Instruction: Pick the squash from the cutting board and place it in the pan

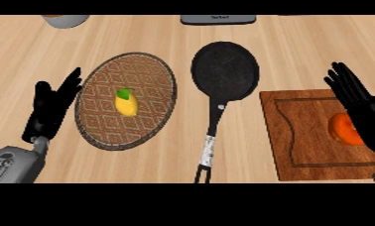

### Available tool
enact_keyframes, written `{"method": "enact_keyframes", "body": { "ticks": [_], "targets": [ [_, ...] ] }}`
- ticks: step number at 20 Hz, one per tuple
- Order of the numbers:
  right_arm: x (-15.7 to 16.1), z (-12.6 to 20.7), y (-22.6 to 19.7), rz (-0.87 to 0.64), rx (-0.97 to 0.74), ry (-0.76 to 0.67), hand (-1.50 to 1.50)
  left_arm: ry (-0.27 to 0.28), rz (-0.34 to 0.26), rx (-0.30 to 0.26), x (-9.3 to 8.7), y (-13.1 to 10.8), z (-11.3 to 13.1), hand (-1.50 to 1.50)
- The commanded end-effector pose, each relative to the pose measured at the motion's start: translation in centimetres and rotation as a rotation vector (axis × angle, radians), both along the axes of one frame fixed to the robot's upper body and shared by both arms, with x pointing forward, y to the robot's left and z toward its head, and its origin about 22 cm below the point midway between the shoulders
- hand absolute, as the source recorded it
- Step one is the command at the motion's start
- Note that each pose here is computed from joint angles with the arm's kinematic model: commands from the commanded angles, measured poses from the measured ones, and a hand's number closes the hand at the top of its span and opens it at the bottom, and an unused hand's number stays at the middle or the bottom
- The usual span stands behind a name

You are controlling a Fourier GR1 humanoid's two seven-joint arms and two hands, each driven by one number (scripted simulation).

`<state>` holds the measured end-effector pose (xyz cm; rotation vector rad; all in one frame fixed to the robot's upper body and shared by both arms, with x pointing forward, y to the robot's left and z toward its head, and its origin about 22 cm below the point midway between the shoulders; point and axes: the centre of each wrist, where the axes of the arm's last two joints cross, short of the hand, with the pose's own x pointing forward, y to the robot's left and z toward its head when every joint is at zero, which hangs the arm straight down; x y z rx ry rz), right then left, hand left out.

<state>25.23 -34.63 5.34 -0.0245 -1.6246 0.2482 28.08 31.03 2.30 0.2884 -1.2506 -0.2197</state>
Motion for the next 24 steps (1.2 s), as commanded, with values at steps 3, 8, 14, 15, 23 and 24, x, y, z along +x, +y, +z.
{"method": "enact_keyframes", "body": {
  "ticks": [3, 8, 14, 15, 23, 24],
  "targets": [
    [1.4, 2.1, -4.5, -0.222, 0.128, -0.064, -1.50, -0.098, -0.006, 0.064, -0.9, -1.0, 0.2, 0.00],
    [-2.6, 1.5, -11.9, -0.762, -0.167, 0.140, -1.50, -0.114, 0.000, 0.067, -2.2, -0.7, -0.4, 0.00],
    [-7.6, 2.6, -13.7, -0.835, -0.206, 0.300, -1.50, -0.142, -0.017, 0.057, -5.7, -1.9, -1.5, 0.00],
    [-7.3, 3.0, -13.5, -0.796, -0.310, 0.324, -1.50, -0.138, -0.009, 0.059, -5.8, -3.0, -3.1, 0.00],
    [-5.6, 10.4, -15.0, -0.517, -0.536, 0.461, -1.50, -0.131, -0.029, 0.059, -6.4, -3.0, -1.4, 0.00],
    [-4.7, 10.2, -14.2, -0.473, -0.560, 0.465, -1.50, -0.121, -0.032, 0.043, -6.1, -2.8, -2.3, 0.00]
  ]
}}
